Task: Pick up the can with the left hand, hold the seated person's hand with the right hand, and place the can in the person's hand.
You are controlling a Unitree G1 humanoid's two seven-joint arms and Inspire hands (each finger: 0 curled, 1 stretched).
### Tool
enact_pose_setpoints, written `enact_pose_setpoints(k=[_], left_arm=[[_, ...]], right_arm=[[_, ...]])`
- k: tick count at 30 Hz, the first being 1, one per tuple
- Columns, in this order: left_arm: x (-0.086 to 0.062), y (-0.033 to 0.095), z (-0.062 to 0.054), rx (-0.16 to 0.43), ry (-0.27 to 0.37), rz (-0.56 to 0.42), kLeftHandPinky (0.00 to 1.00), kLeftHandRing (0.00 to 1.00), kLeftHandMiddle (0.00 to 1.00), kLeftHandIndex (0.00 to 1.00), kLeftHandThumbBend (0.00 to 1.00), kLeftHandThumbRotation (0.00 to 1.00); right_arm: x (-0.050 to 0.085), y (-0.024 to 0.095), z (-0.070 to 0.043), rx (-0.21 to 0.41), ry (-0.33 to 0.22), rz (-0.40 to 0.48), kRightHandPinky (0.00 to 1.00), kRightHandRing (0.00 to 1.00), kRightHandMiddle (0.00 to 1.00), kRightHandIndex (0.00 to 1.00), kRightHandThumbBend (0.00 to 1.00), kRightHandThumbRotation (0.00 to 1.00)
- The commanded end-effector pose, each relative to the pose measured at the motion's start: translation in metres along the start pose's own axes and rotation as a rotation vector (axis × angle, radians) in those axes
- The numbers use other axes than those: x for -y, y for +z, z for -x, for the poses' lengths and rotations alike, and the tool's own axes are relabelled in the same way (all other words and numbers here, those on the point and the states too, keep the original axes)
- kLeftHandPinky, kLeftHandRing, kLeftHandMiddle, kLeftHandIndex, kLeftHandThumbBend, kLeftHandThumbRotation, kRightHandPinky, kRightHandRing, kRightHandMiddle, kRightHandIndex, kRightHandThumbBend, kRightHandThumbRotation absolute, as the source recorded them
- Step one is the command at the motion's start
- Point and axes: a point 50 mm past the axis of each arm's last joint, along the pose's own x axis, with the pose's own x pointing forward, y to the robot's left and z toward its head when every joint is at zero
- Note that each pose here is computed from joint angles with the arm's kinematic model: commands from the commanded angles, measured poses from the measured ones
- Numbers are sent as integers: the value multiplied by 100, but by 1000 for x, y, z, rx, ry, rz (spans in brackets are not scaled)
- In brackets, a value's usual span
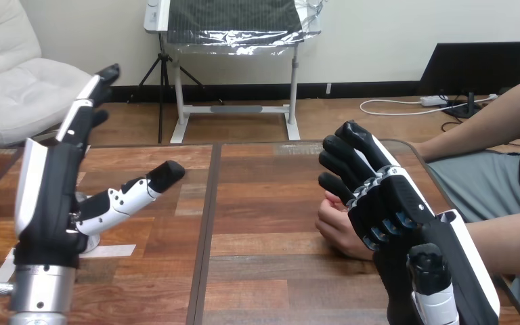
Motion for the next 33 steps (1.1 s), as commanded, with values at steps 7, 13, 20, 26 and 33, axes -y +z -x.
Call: enact_pose_setpoints(k=[7, 13, 20, 26, 33], left_arm=[[-13, -19, -33, -35, 23, -115, 89, 94, 95, 93, 100, 48], [-16, -29, -41, -72, 34, -146, 89, 95, 96, 94, 100, 48], [-19, -41, -49, -112, 48, -172, 88, 94, 95, 93, 100, 46], [-21, -50, -54, -143, 51, -187, 85, 92, 94, 92, 100, 46], [-23, -60, -59, -182, 53, -199, 80, 89, 93, 92, 100, 44]], right_arm=[[1, 8, -10, 94, 14, -17, 91, 93, 92, 93, 90, 85], [1, 9, -11, 100, 20, -10, 88, 92, 92, 92, 94, 86], [1, 9, -11, 101, 20, 0, 85, 91, 92, 92, 98, 88], [2, 10, -11, 98, 20, -4, 84, 91, 91, 91, 100, 88], [2, 10, -10, 96, 17, -4, 84, 91, 91, 91, 100, 88]])
